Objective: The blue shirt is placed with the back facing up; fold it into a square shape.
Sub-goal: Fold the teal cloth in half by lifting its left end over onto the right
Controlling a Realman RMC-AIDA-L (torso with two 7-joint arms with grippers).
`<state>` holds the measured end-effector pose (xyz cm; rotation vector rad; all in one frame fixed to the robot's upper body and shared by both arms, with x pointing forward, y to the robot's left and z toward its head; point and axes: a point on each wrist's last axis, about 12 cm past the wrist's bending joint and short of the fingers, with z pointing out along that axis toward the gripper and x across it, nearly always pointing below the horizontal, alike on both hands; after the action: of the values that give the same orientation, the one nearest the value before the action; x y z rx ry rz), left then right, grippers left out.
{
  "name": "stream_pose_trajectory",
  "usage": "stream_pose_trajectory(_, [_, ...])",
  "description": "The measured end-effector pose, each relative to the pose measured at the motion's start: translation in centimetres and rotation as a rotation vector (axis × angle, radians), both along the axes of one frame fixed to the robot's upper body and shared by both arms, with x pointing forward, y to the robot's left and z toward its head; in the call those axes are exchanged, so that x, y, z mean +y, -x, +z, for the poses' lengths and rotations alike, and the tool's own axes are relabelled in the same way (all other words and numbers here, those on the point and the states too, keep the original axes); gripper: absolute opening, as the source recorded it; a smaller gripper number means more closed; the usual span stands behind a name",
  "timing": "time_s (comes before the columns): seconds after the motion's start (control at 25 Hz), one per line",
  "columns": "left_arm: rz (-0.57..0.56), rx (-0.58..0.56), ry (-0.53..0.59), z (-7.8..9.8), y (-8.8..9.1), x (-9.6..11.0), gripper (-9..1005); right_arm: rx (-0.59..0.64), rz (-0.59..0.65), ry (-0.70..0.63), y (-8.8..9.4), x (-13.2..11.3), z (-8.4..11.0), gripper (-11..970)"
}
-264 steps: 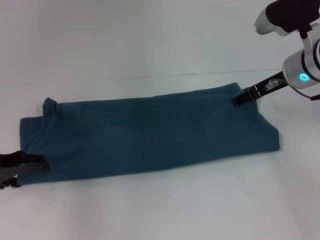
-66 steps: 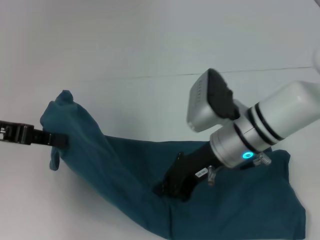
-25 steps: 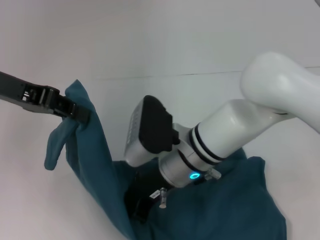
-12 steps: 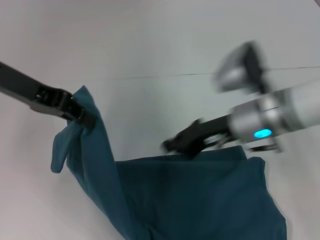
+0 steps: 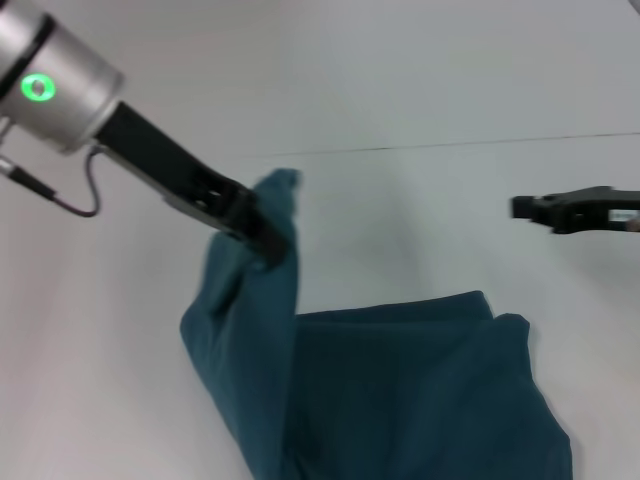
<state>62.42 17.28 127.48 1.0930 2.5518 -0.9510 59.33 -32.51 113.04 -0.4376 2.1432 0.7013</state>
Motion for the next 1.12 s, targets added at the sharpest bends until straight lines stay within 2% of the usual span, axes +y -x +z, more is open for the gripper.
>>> stream_pose_trajectory(0.16, [-0.066,-0.024,-0.008,0.6,0.6,-2.8,58,0.006,-0.072,-0.015,0.9,-2.2,-0.4,-2])
stream_pose_trajectory(0.36, [-0.119,-0.051,-0.018,1.4,1.0,-5.8,58,0.008,-0.108,-0.020,1.8,-3.4,-0.8,-2])
stream_pose_trajectory(0.84, [-0.139,-0.098,-0.032,2.1,1.3,-9.9,57,0.001,-0.130,-0.019,2.4,-4.3,-1.2,-2])
stream_pose_trajectory(1.12, [-0.171,-0.075,0.010,1.0,2.7,-12.1,56,-0.012,-0.147,-0.012,2.6,-5.1,-1.0,-1])
